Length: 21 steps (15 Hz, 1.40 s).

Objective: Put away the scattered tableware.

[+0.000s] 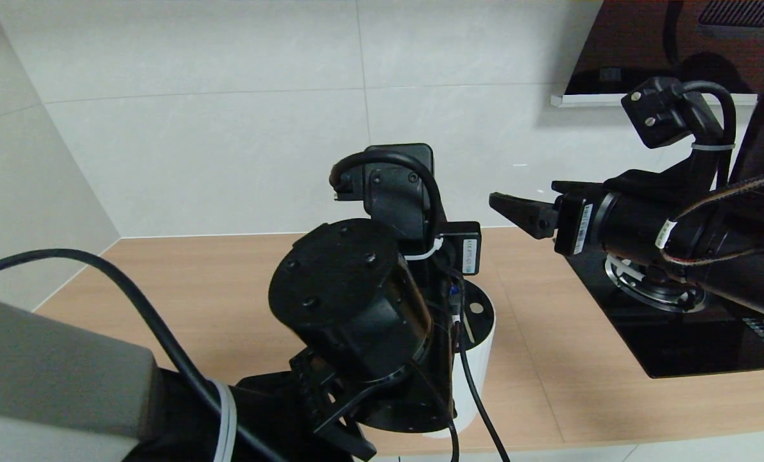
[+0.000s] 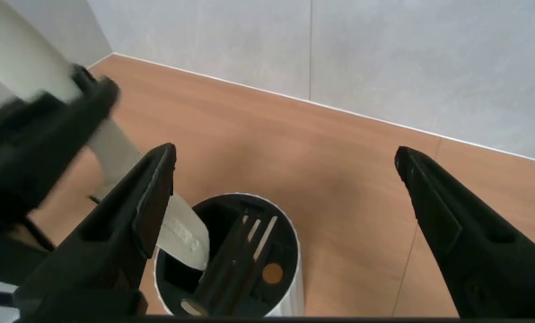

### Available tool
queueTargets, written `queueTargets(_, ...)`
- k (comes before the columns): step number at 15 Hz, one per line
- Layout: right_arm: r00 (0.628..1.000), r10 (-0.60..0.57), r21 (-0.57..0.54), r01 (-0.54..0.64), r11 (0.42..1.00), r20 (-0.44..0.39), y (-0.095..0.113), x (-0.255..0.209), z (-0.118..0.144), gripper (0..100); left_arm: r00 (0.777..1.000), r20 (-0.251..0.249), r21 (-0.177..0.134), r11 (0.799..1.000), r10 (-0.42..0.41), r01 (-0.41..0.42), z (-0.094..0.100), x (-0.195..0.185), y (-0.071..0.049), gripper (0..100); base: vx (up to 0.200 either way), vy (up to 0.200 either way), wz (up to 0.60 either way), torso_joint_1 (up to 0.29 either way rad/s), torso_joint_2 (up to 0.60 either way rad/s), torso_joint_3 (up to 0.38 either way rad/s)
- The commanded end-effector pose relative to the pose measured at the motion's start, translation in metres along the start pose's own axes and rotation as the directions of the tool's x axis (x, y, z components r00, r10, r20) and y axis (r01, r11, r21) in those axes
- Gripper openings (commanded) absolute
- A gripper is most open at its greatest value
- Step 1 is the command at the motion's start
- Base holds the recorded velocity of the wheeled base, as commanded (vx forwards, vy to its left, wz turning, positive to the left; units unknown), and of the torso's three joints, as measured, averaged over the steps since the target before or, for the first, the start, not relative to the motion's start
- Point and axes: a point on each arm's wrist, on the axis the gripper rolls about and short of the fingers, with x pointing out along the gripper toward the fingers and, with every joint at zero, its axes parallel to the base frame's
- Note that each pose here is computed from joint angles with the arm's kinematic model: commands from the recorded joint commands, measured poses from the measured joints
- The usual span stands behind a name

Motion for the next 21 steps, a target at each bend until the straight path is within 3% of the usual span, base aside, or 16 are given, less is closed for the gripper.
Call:
queueTargets(1, 1.000, 0.000, 0.000, 0.000, 1.000, -0.004, 0.000, 0.001, -0.001, 100, 1.000, -0.016, 0.016, 1.000, -0.004, 0.004, -0.011, 0.001, -0.003, 0, 0.000, 0.000, 0.00, 0.000, 0.00, 0.000)
queueTargets(7, 1.000, 0.000, -0.001, 0.000, 1.000, -0.012, 0.000, 0.003, -0.003, 100, 0.999, -0.049, 0.028, 1.000, -0.007, 0.009, -0.030, 0.001, -0.007, 0, 0.000, 0.000, 0.00, 0.000, 0.00, 0.000)
queueTargets(13, 1.000, 0.001, -0.002, -0.001, 1.000, -0.021, 0.000, 0.004, -0.006, 100, 0.994, -0.107, 0.079, 0.997, -0.008, 0.016, -0.067, 0.001, -0.012, 0, 0.000, 0.000, 0.00, 0.000, 0.00, 0.000)
queueTargets(21, 1.000, 0.002, -0.006, -0.002, 1.000, -0.032, 0.000, 0.005, -0.009, 100, 0.990, -0.140, 0.124, 0.992, -0.006, 0.023, -0.085, 0.000, -0.011, 0, 0.000, 0.000, 0.00, 0.000, 0.00, 0.000)
